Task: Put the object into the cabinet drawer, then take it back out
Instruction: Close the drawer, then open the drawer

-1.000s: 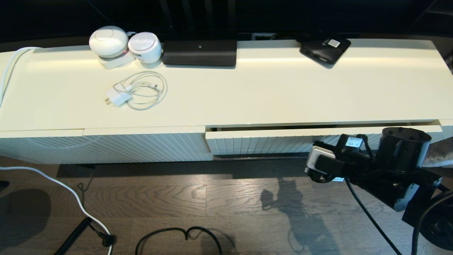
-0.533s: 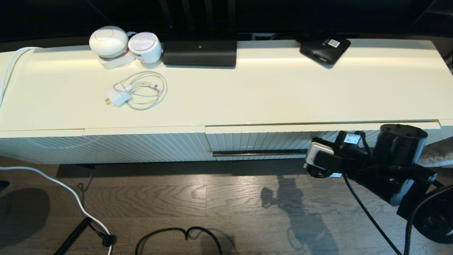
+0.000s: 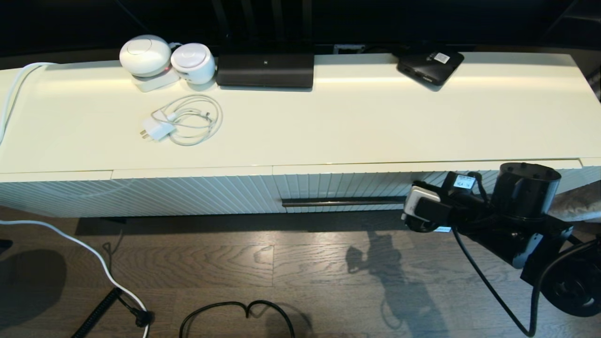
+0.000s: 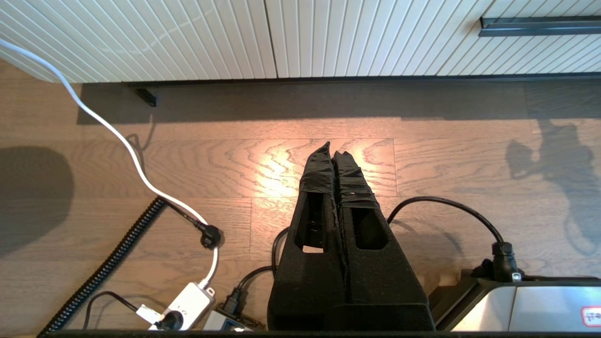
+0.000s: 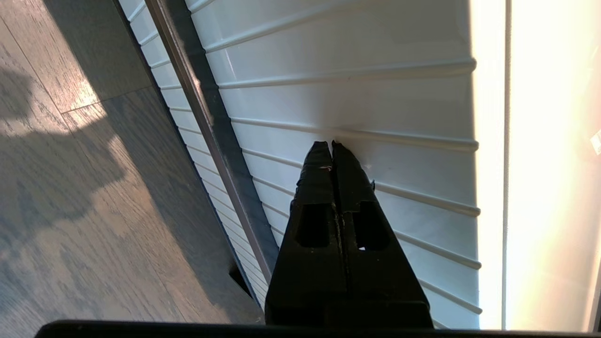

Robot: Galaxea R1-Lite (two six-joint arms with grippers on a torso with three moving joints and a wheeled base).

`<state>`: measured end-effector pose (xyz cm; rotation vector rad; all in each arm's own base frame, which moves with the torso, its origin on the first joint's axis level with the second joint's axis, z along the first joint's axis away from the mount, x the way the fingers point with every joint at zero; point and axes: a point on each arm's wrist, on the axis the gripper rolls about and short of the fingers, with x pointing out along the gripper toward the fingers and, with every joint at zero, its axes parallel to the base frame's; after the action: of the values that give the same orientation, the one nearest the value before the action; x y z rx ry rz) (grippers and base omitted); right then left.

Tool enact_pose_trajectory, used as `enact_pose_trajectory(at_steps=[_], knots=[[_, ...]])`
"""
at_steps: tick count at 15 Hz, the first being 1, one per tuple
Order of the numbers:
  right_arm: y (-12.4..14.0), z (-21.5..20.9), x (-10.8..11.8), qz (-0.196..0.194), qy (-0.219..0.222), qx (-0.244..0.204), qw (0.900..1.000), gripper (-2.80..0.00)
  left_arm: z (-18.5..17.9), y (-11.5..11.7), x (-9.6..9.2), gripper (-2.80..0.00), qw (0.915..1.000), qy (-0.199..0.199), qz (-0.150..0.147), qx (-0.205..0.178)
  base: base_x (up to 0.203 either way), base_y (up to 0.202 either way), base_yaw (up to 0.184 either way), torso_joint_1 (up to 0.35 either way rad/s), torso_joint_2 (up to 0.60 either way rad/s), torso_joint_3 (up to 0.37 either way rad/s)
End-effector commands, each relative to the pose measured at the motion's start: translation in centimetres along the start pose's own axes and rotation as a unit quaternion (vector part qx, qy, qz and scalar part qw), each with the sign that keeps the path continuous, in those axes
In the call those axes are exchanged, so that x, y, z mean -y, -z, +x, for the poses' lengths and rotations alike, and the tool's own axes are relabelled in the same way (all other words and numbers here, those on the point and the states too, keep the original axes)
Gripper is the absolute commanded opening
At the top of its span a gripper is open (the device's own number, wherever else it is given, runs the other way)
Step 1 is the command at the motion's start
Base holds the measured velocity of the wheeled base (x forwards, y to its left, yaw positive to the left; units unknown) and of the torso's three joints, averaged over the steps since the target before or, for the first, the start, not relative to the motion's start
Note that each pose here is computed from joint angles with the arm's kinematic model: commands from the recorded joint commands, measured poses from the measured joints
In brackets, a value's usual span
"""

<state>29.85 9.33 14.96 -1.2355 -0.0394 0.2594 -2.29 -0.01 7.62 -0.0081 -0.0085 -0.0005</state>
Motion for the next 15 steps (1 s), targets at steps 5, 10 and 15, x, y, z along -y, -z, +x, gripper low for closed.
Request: enact_pose_trajectory(at_steps=[5,10,15], knots=[[-0.3,-4.5,2.8,0.008,-0.007,-0.012,1.0,-2.8,0.0,0.0,0.0,-2.8,1.0,-0.001,0.0,0.001,0.0,0.0,0.0,0.0,0.0,0.0],[0.0,-11.6,3.8,0.023,-0.043,-0.03,0.998,-2.8,0.0,0.0,0.0,-2.8,1.0,0.0,-0.001,0.001,0.0,0.0,0.0,0.0,0.0,0.0],[0.8,-19.1,3.0,-0.012,-0.024,-0.01,1.0,-2.8,0.0,0.0,0.0,-2.8,1.0,-0.001,0.0,0.001,0.0,0.0,0.0,0.0,0.0,0.0]])
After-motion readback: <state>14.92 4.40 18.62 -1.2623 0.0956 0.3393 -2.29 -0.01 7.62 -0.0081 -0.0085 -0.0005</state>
